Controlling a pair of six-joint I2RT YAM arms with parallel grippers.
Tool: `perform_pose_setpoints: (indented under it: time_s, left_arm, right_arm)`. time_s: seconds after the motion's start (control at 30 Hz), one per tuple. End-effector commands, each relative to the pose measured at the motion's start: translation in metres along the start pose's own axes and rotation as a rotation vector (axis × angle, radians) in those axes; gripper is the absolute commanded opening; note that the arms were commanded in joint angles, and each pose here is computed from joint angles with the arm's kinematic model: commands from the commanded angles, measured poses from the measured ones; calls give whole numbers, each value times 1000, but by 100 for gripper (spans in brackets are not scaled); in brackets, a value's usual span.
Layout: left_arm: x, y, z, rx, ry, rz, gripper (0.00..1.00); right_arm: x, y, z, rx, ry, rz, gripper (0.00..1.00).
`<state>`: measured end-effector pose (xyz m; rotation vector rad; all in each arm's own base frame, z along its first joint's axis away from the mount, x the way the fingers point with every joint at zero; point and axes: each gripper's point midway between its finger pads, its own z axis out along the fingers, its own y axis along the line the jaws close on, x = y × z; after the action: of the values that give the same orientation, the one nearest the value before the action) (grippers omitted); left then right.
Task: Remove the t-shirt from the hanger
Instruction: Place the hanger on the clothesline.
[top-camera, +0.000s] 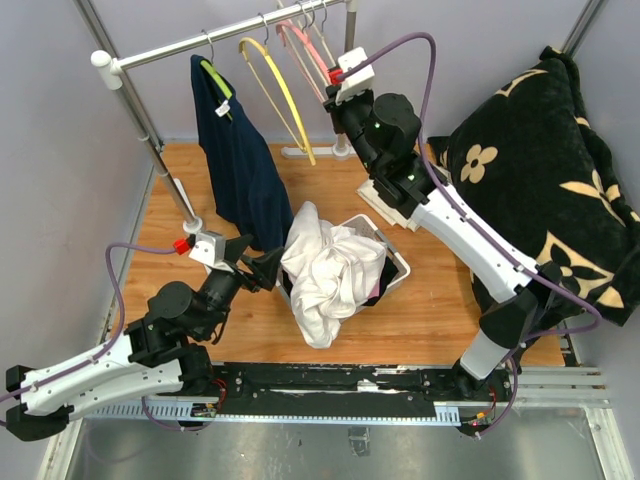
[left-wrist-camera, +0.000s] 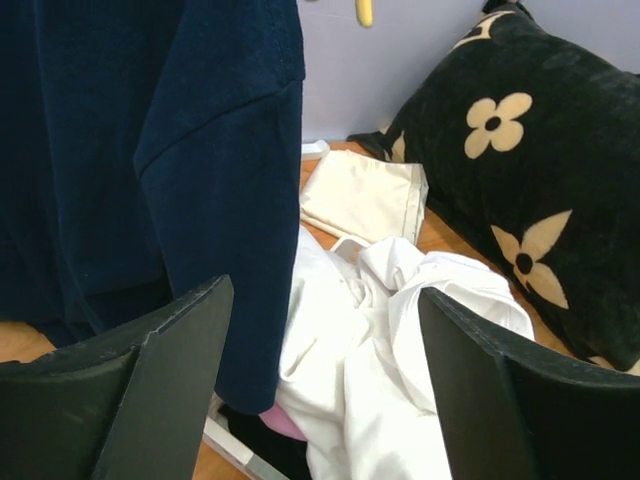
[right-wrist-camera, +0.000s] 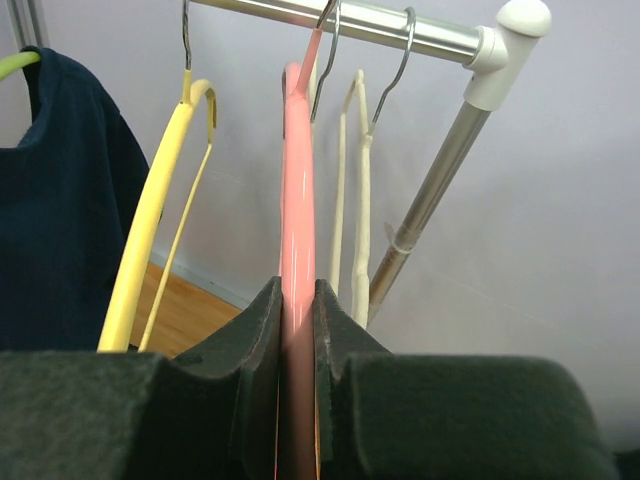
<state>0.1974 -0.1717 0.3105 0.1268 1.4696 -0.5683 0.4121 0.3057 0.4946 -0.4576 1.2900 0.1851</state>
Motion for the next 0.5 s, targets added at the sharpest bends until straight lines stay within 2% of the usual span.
perform_pose_setpoints:
  time_s: [0.0, 0.03, 0.07, 0.1, 0.47]
  left_arm:
    - [-22, 4, -2, -26, -37, -8, 86]
    - [-22, 4, -2, -30, -35, -2, 90]
    - [-23, 5, -2, -31, -35, 1, 98]
    - [-24, 5, -2, -32, -36, 5, 99]
    - [-29, 12, -2, -75, -50, -3, 100]
  right_arm:
    - [-29, -12, 13, 20, -117, 32, 1]
    - [-27, -11, 16, 16, -117, 35, 1]
    - [-27, -12, 19, 14, -120, 39, 1]
    - [-26, -11, 22, 10, -121, 42, 1]
    - [-3, 3, 47, -37, -85, 57, 1]
